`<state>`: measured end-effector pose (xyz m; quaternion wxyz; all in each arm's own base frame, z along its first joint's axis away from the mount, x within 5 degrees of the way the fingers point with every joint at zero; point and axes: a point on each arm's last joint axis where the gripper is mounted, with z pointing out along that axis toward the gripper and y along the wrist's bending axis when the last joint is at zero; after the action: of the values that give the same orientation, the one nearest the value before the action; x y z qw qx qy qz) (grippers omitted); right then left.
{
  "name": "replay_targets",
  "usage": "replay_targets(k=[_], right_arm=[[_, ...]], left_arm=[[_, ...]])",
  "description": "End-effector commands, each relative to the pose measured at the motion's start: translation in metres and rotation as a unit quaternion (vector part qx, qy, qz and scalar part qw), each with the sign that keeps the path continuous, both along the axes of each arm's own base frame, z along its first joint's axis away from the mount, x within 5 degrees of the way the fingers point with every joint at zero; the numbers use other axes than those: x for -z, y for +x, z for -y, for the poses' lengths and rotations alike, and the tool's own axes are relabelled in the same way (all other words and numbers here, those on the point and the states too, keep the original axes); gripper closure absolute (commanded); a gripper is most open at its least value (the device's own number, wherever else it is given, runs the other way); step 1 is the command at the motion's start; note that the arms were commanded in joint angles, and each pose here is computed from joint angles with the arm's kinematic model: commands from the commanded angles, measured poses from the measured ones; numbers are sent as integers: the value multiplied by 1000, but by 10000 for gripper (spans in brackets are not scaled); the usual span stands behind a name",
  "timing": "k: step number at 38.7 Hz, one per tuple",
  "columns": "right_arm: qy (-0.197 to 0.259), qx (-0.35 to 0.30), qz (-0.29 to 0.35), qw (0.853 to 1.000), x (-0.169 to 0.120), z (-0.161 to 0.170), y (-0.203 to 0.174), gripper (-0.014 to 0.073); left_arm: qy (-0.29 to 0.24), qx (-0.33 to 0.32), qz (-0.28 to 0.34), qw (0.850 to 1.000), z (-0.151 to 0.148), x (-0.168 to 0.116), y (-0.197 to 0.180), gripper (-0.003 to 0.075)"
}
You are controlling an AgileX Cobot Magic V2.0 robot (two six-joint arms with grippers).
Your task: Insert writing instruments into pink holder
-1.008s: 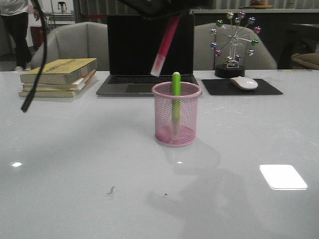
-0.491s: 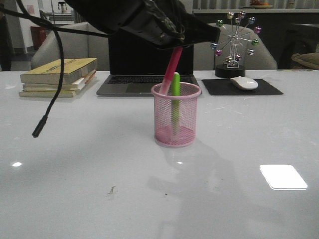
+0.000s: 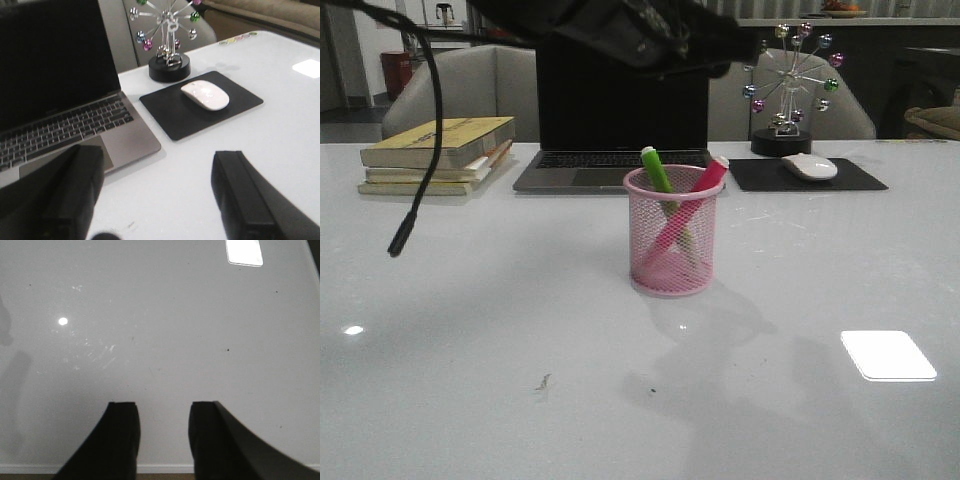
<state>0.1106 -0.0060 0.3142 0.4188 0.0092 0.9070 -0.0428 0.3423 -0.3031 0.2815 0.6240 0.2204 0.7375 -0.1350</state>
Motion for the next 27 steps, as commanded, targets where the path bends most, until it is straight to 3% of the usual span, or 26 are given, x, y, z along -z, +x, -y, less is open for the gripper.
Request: replay_targets(k=[1,9,17,27], right_arm=[[-13,-1,46,999,-14,2,3,219],[-13,-1,46,999,-14,2,3,219],[-13,-1,48,999,-14,2,3,219],[-13,-2,50,999,-14,2,3,219]], left_arm=[[-34,-5,66,997,-28,-71,-9,248],[-61,57,-1,997,-85,-112,-13,317],[-67,97,-83,990,-148,-127,-15,358],[-3,70,-126,990,-228,-137,-27,356]])
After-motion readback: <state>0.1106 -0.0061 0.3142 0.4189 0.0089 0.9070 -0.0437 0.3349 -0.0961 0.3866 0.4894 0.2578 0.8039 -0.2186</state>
